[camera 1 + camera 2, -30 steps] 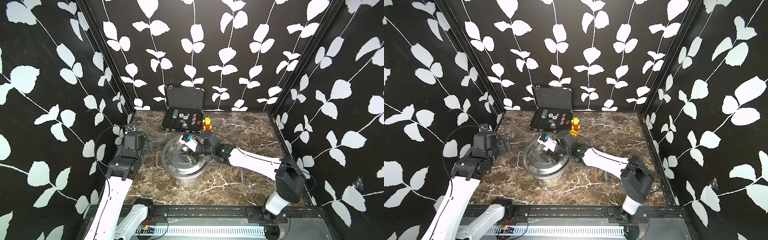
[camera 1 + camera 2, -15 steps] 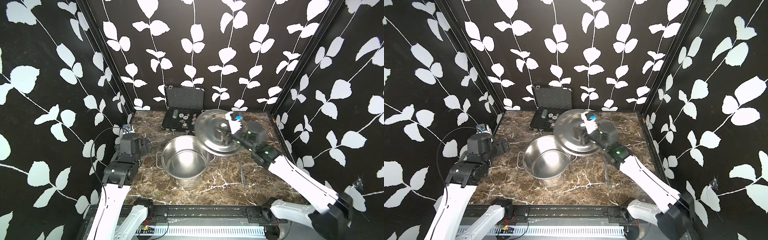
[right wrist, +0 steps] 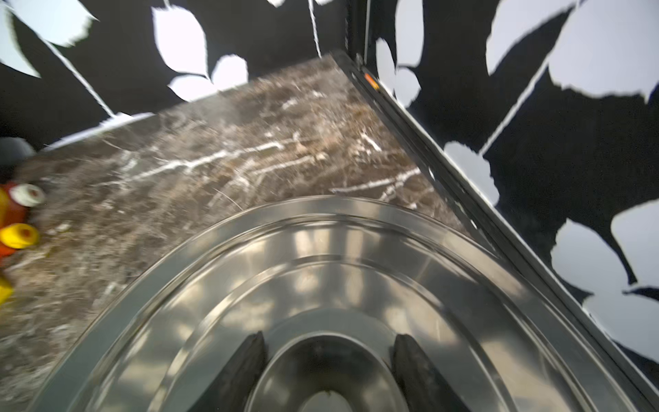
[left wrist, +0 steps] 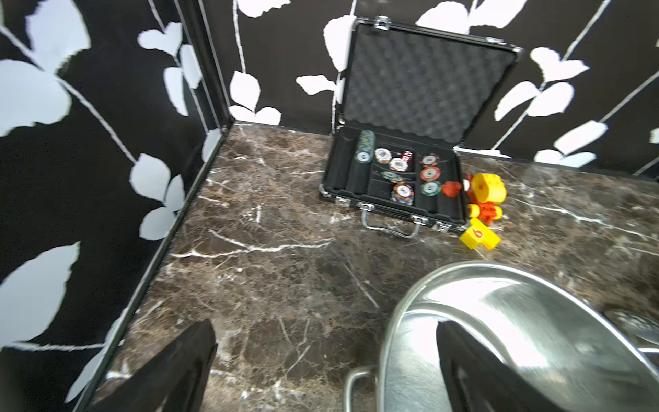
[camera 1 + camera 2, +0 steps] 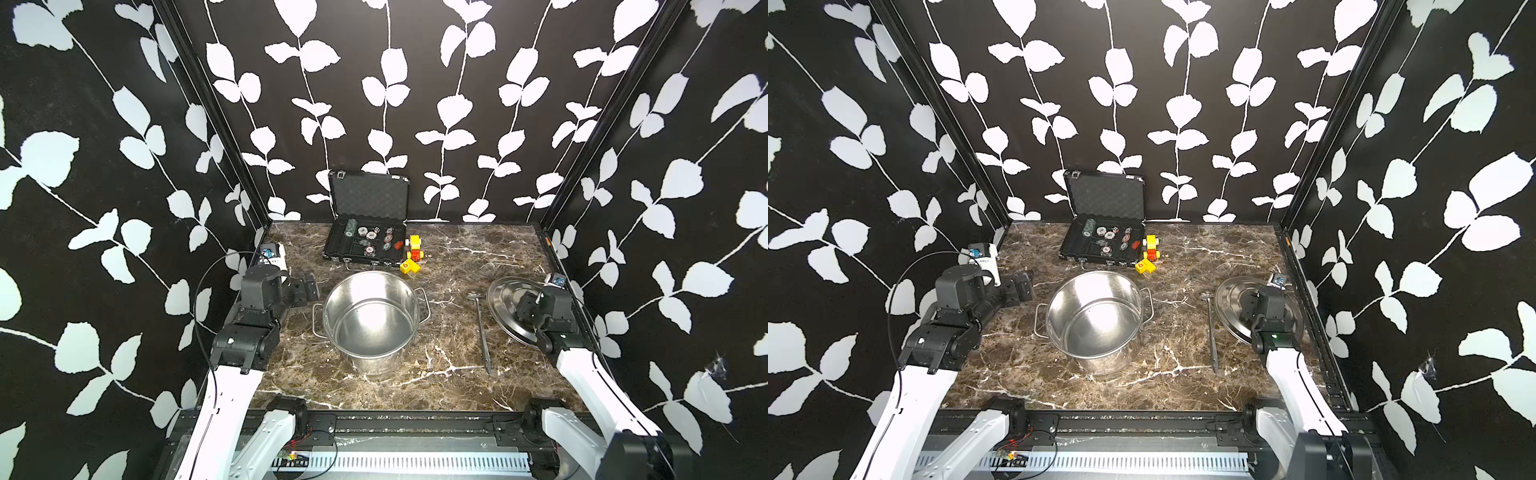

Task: Stir the soup with a spoon
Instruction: Place the lid at the center of the board.

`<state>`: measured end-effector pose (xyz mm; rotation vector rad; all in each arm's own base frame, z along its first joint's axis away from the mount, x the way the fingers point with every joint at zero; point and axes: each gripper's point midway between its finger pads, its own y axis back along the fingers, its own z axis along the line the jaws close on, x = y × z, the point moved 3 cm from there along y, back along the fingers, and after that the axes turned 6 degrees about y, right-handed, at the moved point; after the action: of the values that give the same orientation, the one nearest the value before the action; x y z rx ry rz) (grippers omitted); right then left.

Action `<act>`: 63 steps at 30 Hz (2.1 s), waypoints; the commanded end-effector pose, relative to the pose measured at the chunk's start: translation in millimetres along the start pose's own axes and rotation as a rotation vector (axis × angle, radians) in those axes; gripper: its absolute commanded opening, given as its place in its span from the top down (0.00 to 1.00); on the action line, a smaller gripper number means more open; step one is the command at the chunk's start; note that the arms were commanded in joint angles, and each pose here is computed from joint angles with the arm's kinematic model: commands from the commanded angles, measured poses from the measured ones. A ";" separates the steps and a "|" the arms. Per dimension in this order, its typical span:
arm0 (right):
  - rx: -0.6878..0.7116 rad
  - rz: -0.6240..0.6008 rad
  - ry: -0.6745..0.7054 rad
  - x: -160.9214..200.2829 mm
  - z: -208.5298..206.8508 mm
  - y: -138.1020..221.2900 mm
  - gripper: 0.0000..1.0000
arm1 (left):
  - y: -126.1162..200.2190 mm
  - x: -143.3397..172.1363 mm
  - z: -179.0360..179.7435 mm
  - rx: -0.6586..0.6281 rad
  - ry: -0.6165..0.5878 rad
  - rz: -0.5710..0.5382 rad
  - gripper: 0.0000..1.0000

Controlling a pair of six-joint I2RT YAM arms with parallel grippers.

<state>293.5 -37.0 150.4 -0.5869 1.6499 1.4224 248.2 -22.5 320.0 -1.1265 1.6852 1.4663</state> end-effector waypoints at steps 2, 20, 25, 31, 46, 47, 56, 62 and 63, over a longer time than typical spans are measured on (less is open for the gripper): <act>0.109 -0.084 -0.079 -18.2 -12.3 -10.4 0.65 | 0.9 -3.4 -9.1 0.070 -0.002 -0.033 0.01; 0.201 0.112 -0.254 15.7 -14.4 -31.1 0.55 | -1.0 -2.7 -7.4 0.058 -0.023 -0.037 0.01; 0.247 0.108 -0.276 28.3 -13.0 -31.0 0.53 | -2.6 -1.8 -9.4 0.070 -0.037 -0.022 0.01; 0.302 0.139 -0.279 55.6 -8.8 -33.1 0.45 | -1.5 1.7 -8.8 0.066 -0.064 0.000 0.01; 0.333 0.175 -0.290 72.5 -12.5 -33.1 0.32 | 2.6 4.8 -4.4 0.046 -0.069 -0.002 0.01; 0.333 0.175 -0.289 72.5 -12.6 -32.8 0.32 | 3.2 4.3 -4.6 0.048 -0.071 -0.005 0.01; 0.310 0.188 -0.252 69.4 -7.6 -34.3 0.29 | 10.8 -1.7 -1.2 0.026 -0.085 -0.035 0.01; 0.254 0.206 -0.178 56.3 -0.6 -26.4 0.24 | 16.3 -6.8 1.6 0.009 -0.098 -0.068 0.01; 0.239 0.208 -0.162 52.8 0.7 -23.8 0.23 | 16.7 -7.1 1.2 0.013 -0.102 -0.073 0.01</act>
<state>282.2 -37.4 78.3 -0.1012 1.7290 1.3152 239.5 -23.4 328.5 -1.0700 1.6053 1.4346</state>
